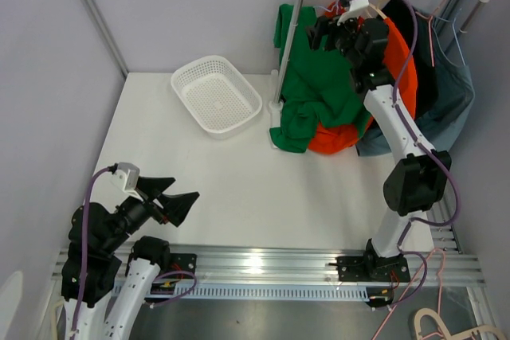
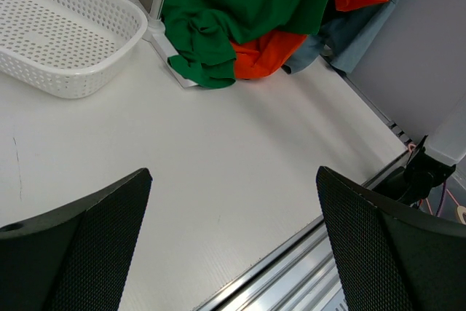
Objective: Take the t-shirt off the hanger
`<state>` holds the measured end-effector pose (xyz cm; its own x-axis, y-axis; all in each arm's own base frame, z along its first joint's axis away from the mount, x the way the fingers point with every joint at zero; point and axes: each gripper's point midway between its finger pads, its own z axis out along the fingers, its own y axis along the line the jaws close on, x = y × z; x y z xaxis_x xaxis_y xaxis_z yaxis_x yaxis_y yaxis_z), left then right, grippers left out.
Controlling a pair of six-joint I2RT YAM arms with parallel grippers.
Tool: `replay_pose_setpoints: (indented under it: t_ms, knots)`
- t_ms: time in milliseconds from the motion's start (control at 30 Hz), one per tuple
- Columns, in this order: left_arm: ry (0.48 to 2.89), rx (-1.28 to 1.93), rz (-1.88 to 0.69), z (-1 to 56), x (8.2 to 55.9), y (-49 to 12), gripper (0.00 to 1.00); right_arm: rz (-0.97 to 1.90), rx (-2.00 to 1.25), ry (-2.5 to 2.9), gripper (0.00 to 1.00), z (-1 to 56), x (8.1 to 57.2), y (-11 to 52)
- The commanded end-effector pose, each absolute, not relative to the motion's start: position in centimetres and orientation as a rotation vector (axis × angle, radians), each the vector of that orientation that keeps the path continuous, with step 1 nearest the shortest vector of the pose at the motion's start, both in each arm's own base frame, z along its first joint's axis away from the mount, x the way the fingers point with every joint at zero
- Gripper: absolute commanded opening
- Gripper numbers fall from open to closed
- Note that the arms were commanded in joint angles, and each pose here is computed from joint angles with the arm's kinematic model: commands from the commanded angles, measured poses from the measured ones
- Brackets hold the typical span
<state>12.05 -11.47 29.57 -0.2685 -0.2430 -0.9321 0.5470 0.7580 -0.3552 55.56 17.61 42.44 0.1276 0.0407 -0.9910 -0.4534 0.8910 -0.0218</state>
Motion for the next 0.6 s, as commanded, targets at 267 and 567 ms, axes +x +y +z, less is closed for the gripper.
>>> replay_pose_setpoints:
  t_ms: [267,567]
  knots:
    - [1.667,0.242,-0.759,29.9,12.3,-11.4,1.0,0.404,-0.299,1.165,0.84,52.1,47.1,15.6]
    - [1.658,0.243,-0.763,30.0,12.1,-11.4,0.99,0.38,-0.246,1.281,0.83,51.3,52.1,14.2]
